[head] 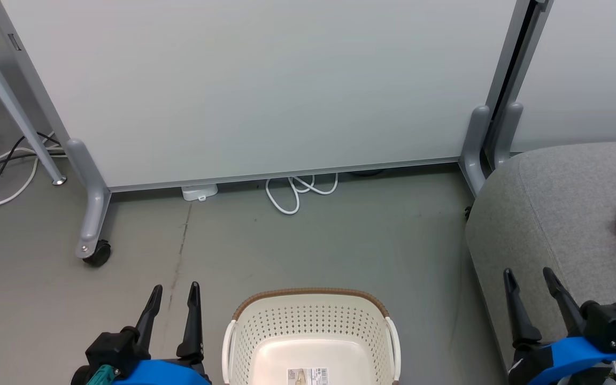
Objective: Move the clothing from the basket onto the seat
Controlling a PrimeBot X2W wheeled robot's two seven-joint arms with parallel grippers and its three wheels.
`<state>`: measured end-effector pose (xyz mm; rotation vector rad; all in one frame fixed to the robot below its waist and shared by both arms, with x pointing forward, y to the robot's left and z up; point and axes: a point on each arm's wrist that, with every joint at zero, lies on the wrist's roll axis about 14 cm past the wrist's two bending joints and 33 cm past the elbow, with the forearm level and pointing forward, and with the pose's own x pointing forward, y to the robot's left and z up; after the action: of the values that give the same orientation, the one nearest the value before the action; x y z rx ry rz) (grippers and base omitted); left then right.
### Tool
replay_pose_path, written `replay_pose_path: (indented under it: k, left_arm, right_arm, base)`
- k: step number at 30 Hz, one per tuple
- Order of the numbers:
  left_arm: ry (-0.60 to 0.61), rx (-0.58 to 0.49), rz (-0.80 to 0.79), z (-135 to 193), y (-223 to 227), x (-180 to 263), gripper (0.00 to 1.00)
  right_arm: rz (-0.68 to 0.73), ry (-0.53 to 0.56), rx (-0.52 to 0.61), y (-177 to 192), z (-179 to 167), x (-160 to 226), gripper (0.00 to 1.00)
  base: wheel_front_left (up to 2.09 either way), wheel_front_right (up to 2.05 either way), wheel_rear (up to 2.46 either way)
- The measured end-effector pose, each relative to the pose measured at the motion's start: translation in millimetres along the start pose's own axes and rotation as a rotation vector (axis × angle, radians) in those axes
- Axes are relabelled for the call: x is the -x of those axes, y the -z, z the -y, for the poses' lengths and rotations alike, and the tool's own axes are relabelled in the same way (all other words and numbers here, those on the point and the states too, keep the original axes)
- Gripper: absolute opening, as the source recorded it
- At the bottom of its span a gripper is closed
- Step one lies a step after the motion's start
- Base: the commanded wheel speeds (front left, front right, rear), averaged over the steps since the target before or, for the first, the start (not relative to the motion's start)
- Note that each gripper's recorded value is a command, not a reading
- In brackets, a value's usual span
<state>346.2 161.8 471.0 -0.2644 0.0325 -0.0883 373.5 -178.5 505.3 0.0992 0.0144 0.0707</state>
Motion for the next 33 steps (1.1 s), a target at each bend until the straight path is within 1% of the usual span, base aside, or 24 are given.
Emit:
replay_pose_path:
  k: [25, 26, 31, 33]
  left_arm:
    - [0.008, 0.009, -0.033, 3, 11, 6, 1.00]
    - [0.006, 0.011, -0.040, 3, 13, 7, 0.00]
    - [-0.020, 0.026, -0.118, -2, 38, 21, 0.00]
    - [-0.032, 0.055, -0.130, -3, 41, 22, 0.00]
  right_arm:
    - [-0.015, -0.015, -0.023, 5, -6, 4, 1.00]
    - [-0.024, -0.014, -0.025, 8, -6, 4, 0.00]
    - [-0.089, -0.003, -0.037, 28, -4, 10, 0.00]
    - [-0.103, 0.005, -0.066, 32, -2, 11, 0.00]
  base:
    - [0.00, 0.00, 0.00]
    - [0.00, 0.00, 0.00]
    - [0.00, 0.00, 0.00]
    - [0.00, 0.00, 0.00]
